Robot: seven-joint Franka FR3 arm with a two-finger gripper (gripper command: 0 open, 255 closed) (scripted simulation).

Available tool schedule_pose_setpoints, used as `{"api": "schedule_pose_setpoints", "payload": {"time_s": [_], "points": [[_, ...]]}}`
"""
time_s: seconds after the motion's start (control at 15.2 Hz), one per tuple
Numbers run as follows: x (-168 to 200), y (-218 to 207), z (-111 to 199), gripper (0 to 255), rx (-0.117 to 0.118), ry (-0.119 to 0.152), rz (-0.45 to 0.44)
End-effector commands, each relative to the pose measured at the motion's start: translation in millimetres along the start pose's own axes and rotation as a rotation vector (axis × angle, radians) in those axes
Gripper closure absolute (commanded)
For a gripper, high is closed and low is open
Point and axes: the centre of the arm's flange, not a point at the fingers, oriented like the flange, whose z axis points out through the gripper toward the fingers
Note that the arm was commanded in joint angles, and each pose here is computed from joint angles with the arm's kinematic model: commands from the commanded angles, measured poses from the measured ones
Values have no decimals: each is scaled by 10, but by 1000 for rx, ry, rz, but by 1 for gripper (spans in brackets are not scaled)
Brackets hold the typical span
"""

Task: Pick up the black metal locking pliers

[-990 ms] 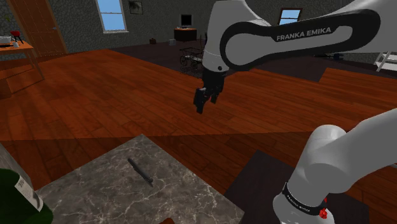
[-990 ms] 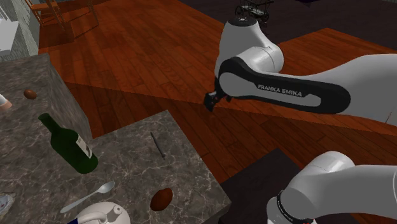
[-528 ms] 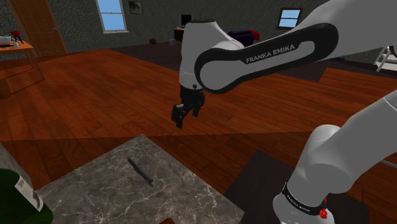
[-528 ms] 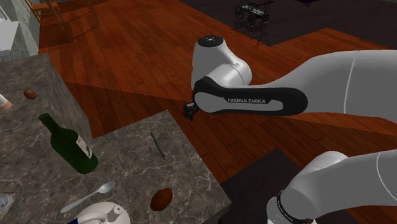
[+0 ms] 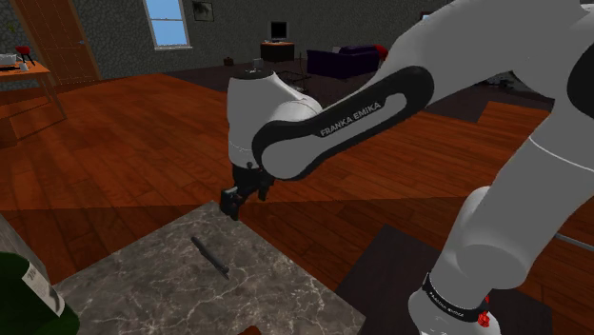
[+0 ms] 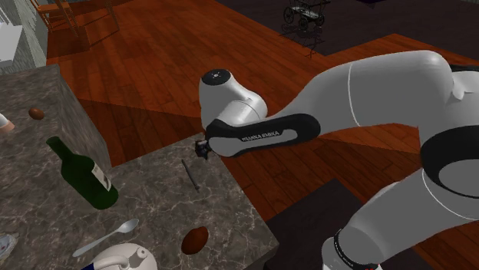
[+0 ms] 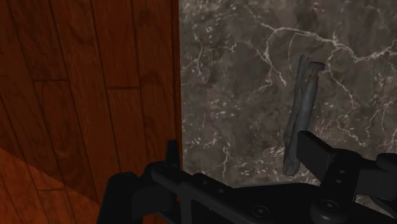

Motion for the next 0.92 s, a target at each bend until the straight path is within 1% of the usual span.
{"api": "schedule_pose_setpoints", "payload": {"time_s": [0.0,0.59,0.86], "points": [[81,-179,175,0,2,0,5],[457,-1051,874,0,8,0,18],[421,-1055,1082,0,8,0,18]]}}
